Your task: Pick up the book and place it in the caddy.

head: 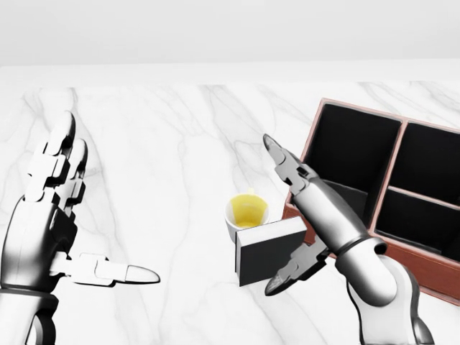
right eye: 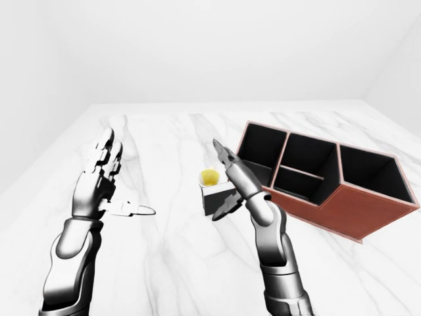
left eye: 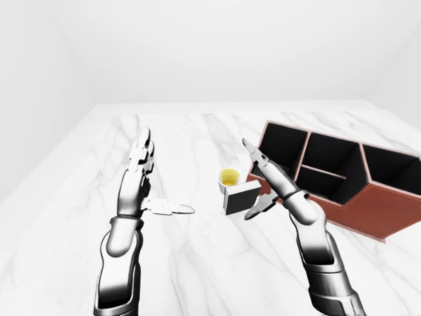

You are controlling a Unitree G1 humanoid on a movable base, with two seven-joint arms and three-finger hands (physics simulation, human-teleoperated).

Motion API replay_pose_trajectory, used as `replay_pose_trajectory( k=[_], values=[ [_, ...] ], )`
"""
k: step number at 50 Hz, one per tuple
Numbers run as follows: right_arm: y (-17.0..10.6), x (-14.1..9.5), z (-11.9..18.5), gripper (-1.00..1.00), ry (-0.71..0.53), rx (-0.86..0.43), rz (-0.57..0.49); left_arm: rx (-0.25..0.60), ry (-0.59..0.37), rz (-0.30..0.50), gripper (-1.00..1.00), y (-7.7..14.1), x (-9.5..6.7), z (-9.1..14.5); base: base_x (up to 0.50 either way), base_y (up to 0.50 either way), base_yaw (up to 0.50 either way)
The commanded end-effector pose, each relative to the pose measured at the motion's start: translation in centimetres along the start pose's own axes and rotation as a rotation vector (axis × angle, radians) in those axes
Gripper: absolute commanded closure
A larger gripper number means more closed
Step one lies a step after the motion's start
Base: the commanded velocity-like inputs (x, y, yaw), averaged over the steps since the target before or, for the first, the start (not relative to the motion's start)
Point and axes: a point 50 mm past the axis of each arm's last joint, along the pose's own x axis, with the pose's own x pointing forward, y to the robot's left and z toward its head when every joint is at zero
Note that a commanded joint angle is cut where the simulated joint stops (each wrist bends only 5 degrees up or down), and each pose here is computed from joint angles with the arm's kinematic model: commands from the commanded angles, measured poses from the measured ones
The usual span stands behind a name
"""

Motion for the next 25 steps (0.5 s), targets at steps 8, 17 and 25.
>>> replay_pose_trajectory(
  k=[8,17,25],
  values=[
    [1.7,2.6,-3.0,-1.00,0.157,-0.282,-0.037,-0.021,0.020,0.018,-1.00,0.6,-0.7,-0.4,0.00,0.00,0.00],
    [3.8,2.2,-3.5,-1.00,0.116,-0.388,-0.113,-0.023,0.024,0.008,-1.00,0.4,-0.9,-0.4,0.00,0.00,0.00],
    [5.7,1.9,-3.5,-1.00,0.109,-0.453,-0.085,-0.025,0.037,0.006,-1.00,0.4,-1.1,-0.7,0.00,0.00,0.00]
  ],
)
